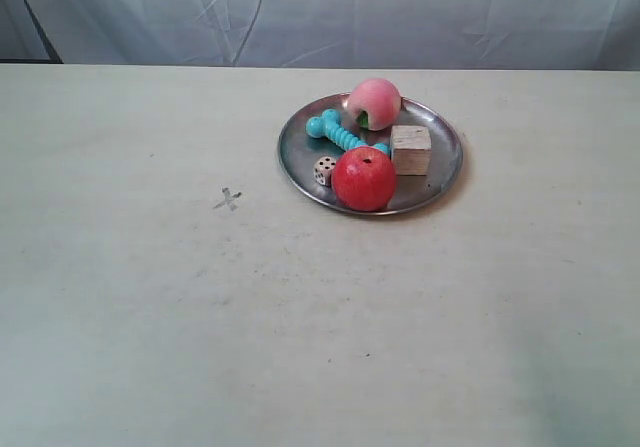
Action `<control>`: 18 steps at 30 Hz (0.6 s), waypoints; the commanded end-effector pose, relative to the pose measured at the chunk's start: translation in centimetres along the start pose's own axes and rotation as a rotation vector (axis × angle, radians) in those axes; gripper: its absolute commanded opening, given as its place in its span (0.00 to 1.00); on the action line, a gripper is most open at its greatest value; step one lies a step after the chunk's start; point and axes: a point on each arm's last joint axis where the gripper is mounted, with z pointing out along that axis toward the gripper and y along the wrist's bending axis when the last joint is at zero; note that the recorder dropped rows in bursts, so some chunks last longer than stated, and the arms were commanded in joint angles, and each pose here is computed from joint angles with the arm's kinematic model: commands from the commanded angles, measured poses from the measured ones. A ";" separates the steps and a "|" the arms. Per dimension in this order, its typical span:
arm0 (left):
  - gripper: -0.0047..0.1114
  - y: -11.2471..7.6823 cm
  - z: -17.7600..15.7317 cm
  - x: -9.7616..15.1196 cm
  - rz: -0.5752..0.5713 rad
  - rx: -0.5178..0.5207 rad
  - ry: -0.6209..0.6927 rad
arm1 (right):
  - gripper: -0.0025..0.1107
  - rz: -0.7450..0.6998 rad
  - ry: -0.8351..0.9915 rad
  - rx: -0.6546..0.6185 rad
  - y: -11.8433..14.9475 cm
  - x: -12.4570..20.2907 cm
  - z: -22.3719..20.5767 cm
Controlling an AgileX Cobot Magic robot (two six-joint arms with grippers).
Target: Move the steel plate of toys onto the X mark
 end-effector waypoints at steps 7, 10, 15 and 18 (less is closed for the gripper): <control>0.04 -3.2 4.5 -4.5 0.059 0.046 -0.027 | 0.02 0.094 -0.365 -0.071 0.9 -3.4 -0.8; 0.04 -5.0 9.5 -6.1 0.185 0.050 0.021 | 0.02 -0.223 -0.412 -0.152 3.9 -4.1 -1.4; 0.04 -5.8 20.5 -1.8 0.187 -0.014 0.380 | 0.01 -0.649 -0.274 -0.107 8.2 -4.3 0.0; 0.04 -4.9 25.3 3.2 0.072 -0.110 0.637 | 0.01 -0.691 0.000 0.080 9.0 -4.0 3.4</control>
